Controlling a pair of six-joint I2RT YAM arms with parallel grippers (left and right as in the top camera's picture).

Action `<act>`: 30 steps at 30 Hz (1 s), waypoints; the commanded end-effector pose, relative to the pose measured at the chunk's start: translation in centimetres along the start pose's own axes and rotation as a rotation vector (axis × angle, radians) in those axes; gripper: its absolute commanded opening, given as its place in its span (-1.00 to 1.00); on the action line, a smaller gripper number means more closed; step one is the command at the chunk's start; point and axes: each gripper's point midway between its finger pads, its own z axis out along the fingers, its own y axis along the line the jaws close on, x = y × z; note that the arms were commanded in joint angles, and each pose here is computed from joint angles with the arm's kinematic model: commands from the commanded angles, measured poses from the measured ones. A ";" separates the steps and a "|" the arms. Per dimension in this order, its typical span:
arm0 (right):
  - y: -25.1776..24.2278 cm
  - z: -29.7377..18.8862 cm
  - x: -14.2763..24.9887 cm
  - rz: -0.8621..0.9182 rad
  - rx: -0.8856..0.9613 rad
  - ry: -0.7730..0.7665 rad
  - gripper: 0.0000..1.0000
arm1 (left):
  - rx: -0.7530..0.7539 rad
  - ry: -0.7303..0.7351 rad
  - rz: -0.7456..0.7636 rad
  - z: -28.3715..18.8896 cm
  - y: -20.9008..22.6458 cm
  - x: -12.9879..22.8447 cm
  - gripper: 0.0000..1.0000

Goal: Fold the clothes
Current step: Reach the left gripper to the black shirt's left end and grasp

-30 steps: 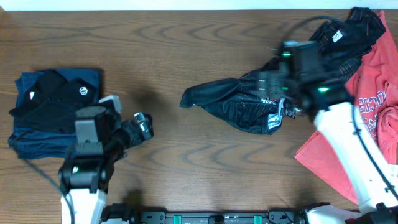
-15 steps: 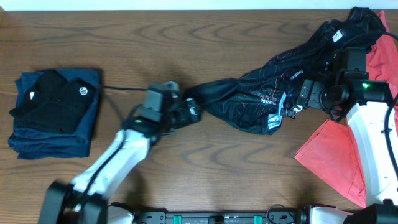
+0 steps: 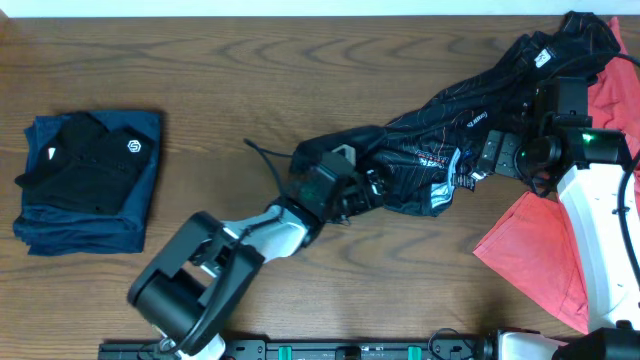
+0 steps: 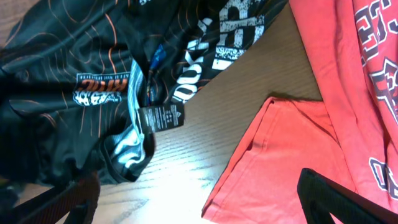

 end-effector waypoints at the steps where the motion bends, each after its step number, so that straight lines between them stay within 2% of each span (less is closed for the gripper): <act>1: -0.3 -0.6 -0.2 0.026 -0.001 -0.017 0.98 | -0.098 -0.013 -0.047 1.3 2.8 1.2 0.87; 4: -0.3 -0.6 -0.1 0.026 0.000 -0.014 0.99 | -0.115 -0.022 -0.051 1.6 3.0 1.7 0.83; 6: -0.3 -0.6 -0.2 0.026 0.000 -0.015 0.98 | -0.122 -0.035 -0.047 1.7 3.0 1.7 0.67; 9: -0.3 -0.6 -0.2 0.026 0.000 -0.015 0.98 | -0.141 -0.072 -0.051 1.6 3.4 1.1 0.32; 16: -0.4 -0.6 -0.1 0.026 0.001 -0.011 0.98 | -0.185 -0.160 -0.046 1.3 4.1 -0.4 0.00; 24: -0.4 -0.6 0.0 0.026 0.001 -0.009 0.99 | -0.200 -0.148 -0.043 1.7 4.6 0.3 -0.01; 30: -0.4 -0.9 0.2 0.025 0.002 -0.008 0.99 | -0.233 -0.142 -0.109 2.8 6.2 1.5 -0.01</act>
